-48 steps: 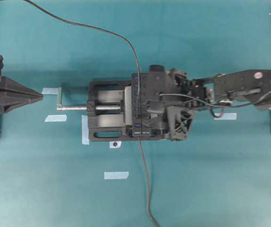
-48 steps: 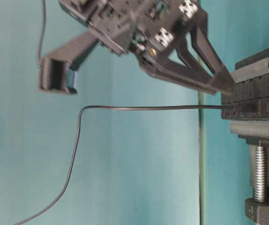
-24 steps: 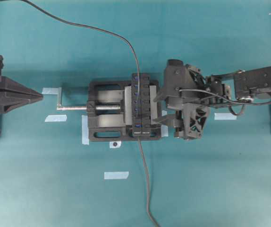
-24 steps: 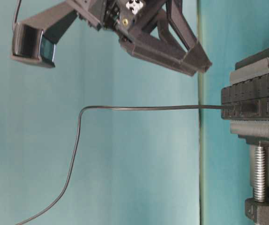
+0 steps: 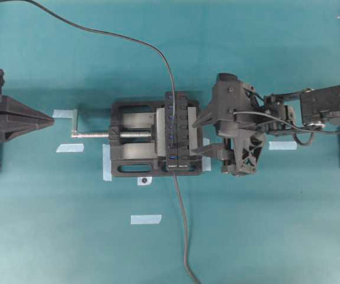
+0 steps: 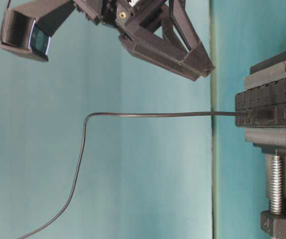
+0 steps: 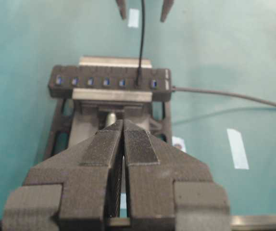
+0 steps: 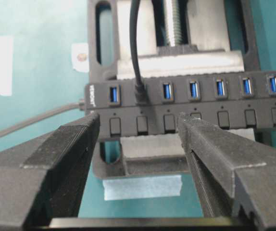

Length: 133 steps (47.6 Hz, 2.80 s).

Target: Insert the USB into the second port from the front of the fixed hub.

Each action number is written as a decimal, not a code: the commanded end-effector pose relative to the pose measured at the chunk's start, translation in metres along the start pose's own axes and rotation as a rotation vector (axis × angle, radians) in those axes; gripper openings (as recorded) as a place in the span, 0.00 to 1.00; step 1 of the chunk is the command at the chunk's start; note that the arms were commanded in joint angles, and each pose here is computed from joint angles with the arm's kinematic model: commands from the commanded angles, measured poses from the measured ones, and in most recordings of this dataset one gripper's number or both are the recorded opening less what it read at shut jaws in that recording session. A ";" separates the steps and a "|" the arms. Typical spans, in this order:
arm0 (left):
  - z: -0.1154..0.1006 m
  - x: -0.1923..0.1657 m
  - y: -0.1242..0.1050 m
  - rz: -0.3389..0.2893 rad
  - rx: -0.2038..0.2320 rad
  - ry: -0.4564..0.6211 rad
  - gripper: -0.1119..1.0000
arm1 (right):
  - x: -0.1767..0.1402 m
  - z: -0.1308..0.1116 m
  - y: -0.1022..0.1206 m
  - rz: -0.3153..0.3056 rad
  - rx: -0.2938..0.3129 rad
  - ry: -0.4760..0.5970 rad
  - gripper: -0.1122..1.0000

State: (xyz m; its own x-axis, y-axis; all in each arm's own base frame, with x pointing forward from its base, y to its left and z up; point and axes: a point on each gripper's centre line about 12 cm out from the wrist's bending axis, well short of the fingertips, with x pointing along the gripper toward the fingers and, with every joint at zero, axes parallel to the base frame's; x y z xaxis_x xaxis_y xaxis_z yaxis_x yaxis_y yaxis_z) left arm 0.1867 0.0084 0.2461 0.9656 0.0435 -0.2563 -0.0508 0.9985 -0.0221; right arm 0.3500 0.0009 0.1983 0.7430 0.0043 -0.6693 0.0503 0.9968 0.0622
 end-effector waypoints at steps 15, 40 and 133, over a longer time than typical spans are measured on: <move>0.006 0.001 0.000 0.001 0.004 -0.014 0.11 | -0.011 0.007 0.002 0.008 0.008 -0.061 0.81; 0.005 0.001 0.000 0.001 0.003 -0.011 0.11 | -0.010 0.005 0.002 0.008 0.008 -0.059 0.81; 0.004 0.001 0.000 0.001 0.001 -0.012 0.10 | -0.007 0.000 0.002 0.008 0.008 -0.042 0.81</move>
State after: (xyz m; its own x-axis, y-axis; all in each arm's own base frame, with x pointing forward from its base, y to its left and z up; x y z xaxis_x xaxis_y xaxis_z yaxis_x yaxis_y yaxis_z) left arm 0.1861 0.0083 0.2436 0.9640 0.0435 -0.2623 -0.0506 0.9985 -0.0206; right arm 0.3430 0.0019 0.1962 0.7562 0.0063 -0.6543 0.0483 0.9967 0.0654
